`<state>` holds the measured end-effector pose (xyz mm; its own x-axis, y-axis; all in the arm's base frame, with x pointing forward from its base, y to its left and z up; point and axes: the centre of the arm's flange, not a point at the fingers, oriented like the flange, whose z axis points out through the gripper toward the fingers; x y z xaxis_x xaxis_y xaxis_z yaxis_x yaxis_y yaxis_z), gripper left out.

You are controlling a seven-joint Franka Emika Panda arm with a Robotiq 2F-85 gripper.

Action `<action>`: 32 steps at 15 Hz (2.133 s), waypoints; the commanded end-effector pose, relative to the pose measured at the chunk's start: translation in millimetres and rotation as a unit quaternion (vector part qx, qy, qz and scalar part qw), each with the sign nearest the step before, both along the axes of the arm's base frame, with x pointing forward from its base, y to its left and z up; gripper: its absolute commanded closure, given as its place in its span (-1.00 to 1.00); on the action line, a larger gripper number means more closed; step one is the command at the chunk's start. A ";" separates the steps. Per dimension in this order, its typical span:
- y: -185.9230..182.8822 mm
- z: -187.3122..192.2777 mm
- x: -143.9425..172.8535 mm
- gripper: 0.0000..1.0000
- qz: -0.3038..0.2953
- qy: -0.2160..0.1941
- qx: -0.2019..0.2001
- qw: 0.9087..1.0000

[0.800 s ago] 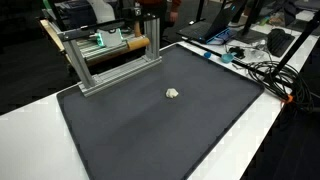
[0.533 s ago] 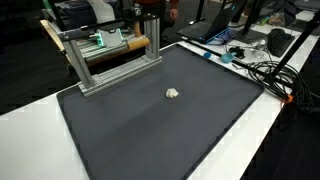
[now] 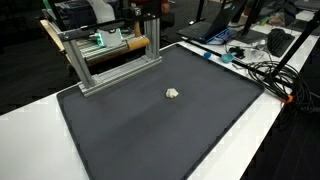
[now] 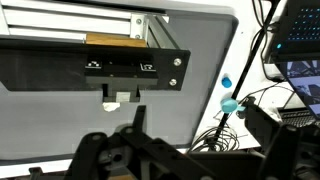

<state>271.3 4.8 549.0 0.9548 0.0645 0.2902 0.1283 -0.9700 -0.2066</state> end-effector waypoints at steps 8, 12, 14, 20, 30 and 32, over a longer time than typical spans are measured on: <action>2.1 -9.3 24.4 -1.00 -0.052 -0.030 -0.036 0.998; -17.5 -37.7 45.8 -1.00 -0.063 0.014 -0.056 0.996; -12.7 -33.6 34.5 -1.00 -0.059 0.008 -0.044 0.997; -18.5 -51.8 44.0 -1.00 -0.070 0.027 -0.055 0.996; -22.2 -60.7 52.4 -1.00 -0.077 0.032 -0.068 0.994; -22.0 -62.9 56.8 -1.00 -0.087 0.023 -0.072 0.993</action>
<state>320.3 -17.3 491.5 0.9734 -0.0394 0.2258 -0.0220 -0.9966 -0.0789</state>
